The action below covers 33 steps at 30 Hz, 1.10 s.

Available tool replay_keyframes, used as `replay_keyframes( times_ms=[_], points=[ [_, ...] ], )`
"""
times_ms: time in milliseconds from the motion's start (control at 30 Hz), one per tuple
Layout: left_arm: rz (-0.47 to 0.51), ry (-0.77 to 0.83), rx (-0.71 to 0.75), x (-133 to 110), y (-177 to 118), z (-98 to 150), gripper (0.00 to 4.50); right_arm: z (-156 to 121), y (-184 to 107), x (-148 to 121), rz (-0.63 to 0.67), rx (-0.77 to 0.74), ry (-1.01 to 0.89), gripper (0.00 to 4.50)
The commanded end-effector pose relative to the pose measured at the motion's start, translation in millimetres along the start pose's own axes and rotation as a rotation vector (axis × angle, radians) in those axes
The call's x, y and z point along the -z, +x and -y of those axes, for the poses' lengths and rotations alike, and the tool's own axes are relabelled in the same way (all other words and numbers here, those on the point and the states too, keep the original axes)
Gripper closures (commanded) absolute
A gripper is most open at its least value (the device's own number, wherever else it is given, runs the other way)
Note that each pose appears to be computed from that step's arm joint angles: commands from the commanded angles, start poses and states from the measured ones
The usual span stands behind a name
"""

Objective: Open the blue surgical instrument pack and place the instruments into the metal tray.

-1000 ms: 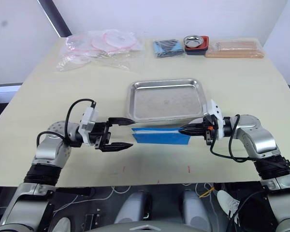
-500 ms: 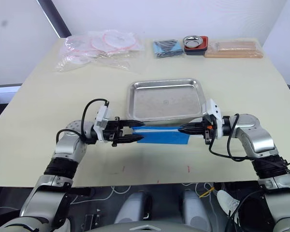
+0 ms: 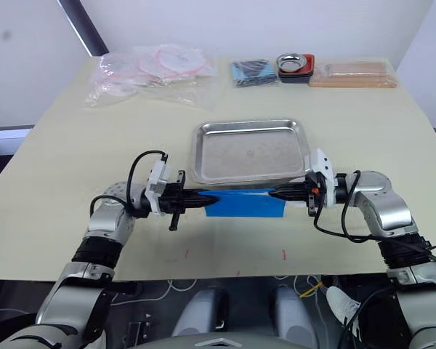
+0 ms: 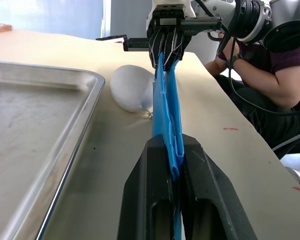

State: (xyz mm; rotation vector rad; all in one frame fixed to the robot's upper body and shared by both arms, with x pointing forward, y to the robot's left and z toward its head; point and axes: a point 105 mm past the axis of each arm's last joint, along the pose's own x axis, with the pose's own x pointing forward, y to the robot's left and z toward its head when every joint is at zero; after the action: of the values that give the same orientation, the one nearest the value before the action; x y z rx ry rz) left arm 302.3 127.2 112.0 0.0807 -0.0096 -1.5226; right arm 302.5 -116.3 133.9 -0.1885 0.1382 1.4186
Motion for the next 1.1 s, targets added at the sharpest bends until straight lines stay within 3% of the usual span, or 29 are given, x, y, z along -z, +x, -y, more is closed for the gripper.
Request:
replay_keyframes(
  times_ms=[33,67,267,333,367,500,667,833,967,1033,1067,1100],
  points=[
    [0.015,0.035,0.027,-4.8,0.9,4.1,4.50,4.8,-8.9,-5.6,0.013,0.062,-0.017,3.83],
    [0.013,0.036,0.028,-4.3,0.8,5.1,4.50,3.5,-11.0,-8.0,0.018,0.061,-0.018,3.72],
    [-0.015,0.051,0.032,-0.1,-2.4,10.4,4.50,1.4,-29.9,-23.4,0.060,0.107,-0.008,0.96],
    [-0.034,0.065,0.042,1.9,-3.3,12.1,4.50,4.7,-40.9,-23.5,0.073,0.154,0.004,0.52],
    [-0.029,0.062,0.039,1.1,-3.3,11.7,4.50,6.3,-45.9,-21.2,0.071,0.176,0.013,0.01],
    [-0.037,0.073,0.037,0.3,-4.2,10.3,4.50,19.2,-65.1,-5.4,0.048,0.313,0.013,0.01],
    [-0.051,0.080,0.045,1.5,-4.7,9.8,4.50,28.1,-80.3,37.7,-0.043,0.434,0.130,0.01],
    [-0.054,0.084,0.043,1.5,-4.3,8.3,4.50,22.2,-74.5,54.6,-0.061,0.415,0.226,0.01],
    [-0.053,0.085,0.039,2.7,-2.9,8.9,4.50,17.1,-65.8,40.2,0.055,0.381,0.295,1.06],
    [-0.051,0.085,0.037,3.2,-2.5,9.4,4.50,13.8,-67.5,41.5,0.027,0.369,0.285,1.88],
    [-0.051,0.084,0.035,3.5,-2.5,9.6,4.50,11.2,-68.5,42.0,0.018,0.358,0.288,2.62],
    [-0.052,0.084,0.035,4.0,-2.7,9.8,4.50,9.2,-69.9,39.4,0.034,0.351,0.298,2.86]
  ],
)
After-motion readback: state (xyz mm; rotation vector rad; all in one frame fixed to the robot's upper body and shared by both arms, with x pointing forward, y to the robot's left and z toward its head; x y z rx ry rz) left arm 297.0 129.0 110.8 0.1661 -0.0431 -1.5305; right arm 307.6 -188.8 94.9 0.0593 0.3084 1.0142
